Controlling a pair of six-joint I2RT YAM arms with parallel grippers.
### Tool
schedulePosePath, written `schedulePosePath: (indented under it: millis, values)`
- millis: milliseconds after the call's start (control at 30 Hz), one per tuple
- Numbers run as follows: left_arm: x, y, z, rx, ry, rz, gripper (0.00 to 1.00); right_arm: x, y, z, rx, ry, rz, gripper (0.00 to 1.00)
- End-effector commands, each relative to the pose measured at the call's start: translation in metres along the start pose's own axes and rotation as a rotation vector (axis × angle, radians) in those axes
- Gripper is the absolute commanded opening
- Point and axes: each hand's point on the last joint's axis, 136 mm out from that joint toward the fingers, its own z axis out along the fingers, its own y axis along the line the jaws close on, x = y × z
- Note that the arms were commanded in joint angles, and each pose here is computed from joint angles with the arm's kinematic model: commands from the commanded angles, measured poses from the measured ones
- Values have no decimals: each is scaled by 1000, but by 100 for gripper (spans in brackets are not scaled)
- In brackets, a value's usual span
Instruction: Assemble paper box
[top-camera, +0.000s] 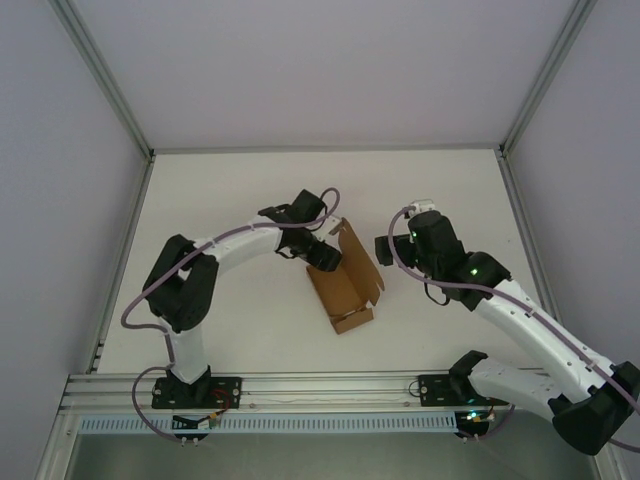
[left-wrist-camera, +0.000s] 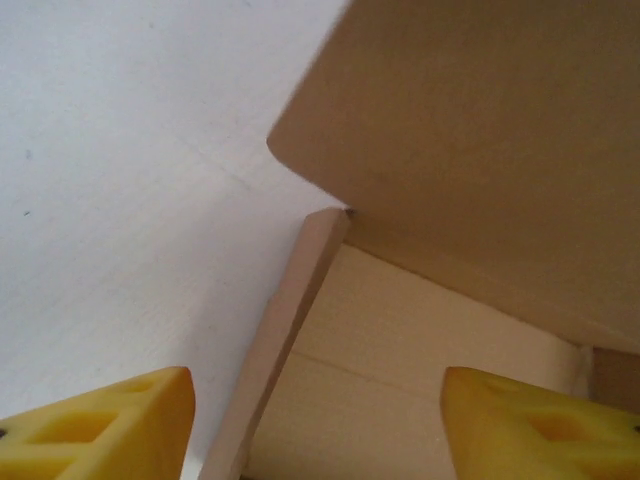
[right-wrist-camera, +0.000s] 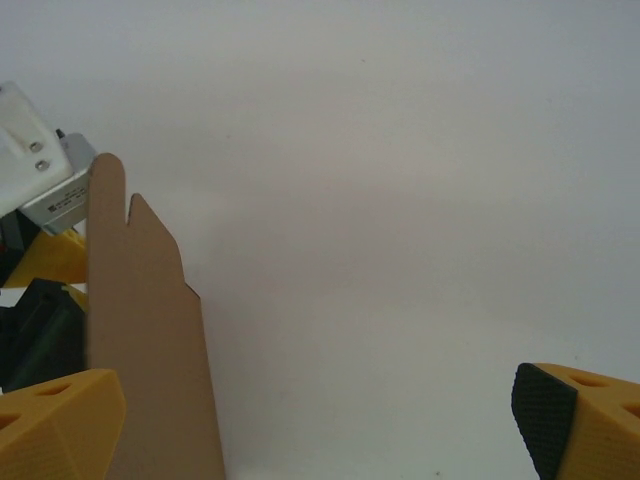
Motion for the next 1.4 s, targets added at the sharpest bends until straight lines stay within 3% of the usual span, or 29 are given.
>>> schedulePosePath:
  millis: [0,167,267,367,567,733,833,967,1167,1367]
  values:
    - [16,0,4,-47,85,66,56,6,-10,0,30,12,62,100]
    - [7,16,8,-213,52,38,34,13,-12,7,33,27,44,100]
    - [-2,16,6,-244,5,5,15,17,-12,11,35,45,44,100]
    - [-5,21,3,-274,-24,-65,3,19,-14,13,43,51,61,100]
    - [20,48,1,-444,-8,-250,0,28,-33,15,126,74,159,100]
    - [31,51,-6,-472,-37,-364,0,64,-47,29,94,265,378,100]
    - [33,52,-12,-485,-48,-397,0,88,-41,46,-8,379,533,87]
    - [31,48,-11,-466,-50,-402,0,110,-36,65,-39,457,603,65]
    - [34,46,-4,-456,-34,-410,0,124,-31,101,-39,521,630,50]
    - [36,45,-4,-451,-32,-412,0,133,-27,133,-41,579,623,42]
